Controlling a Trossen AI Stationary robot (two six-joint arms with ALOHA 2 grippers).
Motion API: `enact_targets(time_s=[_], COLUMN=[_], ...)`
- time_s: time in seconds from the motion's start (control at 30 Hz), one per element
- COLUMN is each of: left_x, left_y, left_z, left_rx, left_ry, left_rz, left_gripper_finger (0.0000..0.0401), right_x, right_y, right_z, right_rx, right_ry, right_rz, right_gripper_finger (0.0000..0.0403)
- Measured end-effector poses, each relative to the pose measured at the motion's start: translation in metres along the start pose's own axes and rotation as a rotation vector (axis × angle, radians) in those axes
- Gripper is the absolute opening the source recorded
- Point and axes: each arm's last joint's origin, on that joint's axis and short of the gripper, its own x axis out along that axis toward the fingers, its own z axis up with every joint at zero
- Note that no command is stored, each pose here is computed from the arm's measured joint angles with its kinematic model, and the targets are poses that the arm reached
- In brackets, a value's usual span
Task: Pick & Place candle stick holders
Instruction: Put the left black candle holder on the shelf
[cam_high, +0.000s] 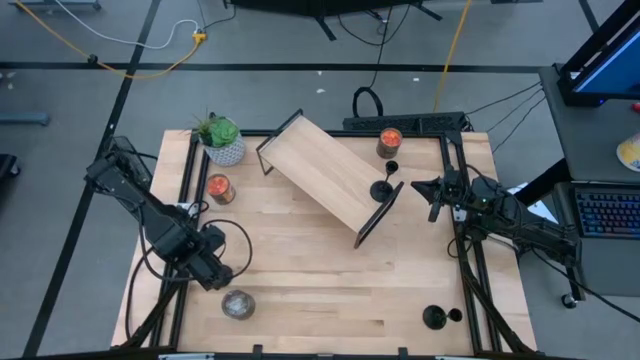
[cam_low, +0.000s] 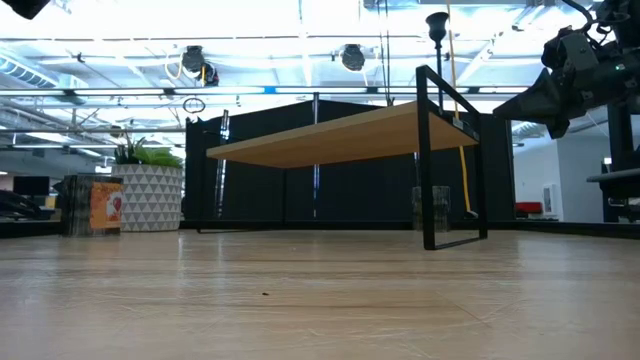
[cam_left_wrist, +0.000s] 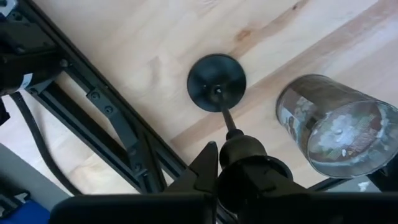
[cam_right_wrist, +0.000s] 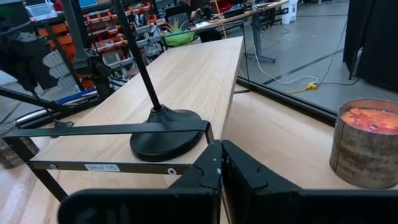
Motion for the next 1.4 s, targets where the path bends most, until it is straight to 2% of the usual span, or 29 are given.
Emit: enact_targets(time_s=[0.2, 0.43, 0.57, 0.77, 0.97, 1.13, 1.27, 1.4], left_x=[-0.005, -0.016, -0.022, -0.036, -0.067, -0.093, -0.109, -0.121], left_y=[0.007, 0.032, 0.041, 0.044, 0.040, 0.032, 0.014, -0.011], left_z=[0.000, 0.003, 0.004, 0.012, 0.023, 0.033, 0.045, 0.061], left_rx=[0.006, -0.055, -0.076, -0.076, -0.054, -0.044, 0.013, 0.079], left_ry=[-0.005, -0.053, -0.041, -0.051, -0.114, -0.163, -0.210, -0.265], left_rz=[-0.024, -0.002, -0.061, -0.201, -0.340, -0.437, -0.508, -0.556], left_gripper_finger=[0.0018, 0.0014, 0.0014, 0.0014, 0.0014, 0.0014, 0.0014, 0.0014], right_x=[0.000, 0.000, 0.000, -0.001, -0.003, -0.004, -0.004, -0.002], right_y=[0.000, 0.000, 0.001, 0.008, 0.013, 0.014, 0.014, 0.017], right_z=[0.000, 0.000, 0.002, 0.013, 0.018, 0.019, 0.019, 0.022], right_rx=[0.000, 0.001, 0.002, -0.003, -0.015, 0.081, 0.184, 0.192], right_ry=[0.000, -0.004, -0.023, -0.110, -0.141, -0.129, -0.108, -0.108], right_rz=[0.000, 0.001, 0.014, 0.181, 0.327, 0.372, 0.378, 0.450], right_gripper_finger=[0.0000, 0.0000, 0.0000, 0.0000, 0.0000, 0.0000, 0.0000, 0.0000])
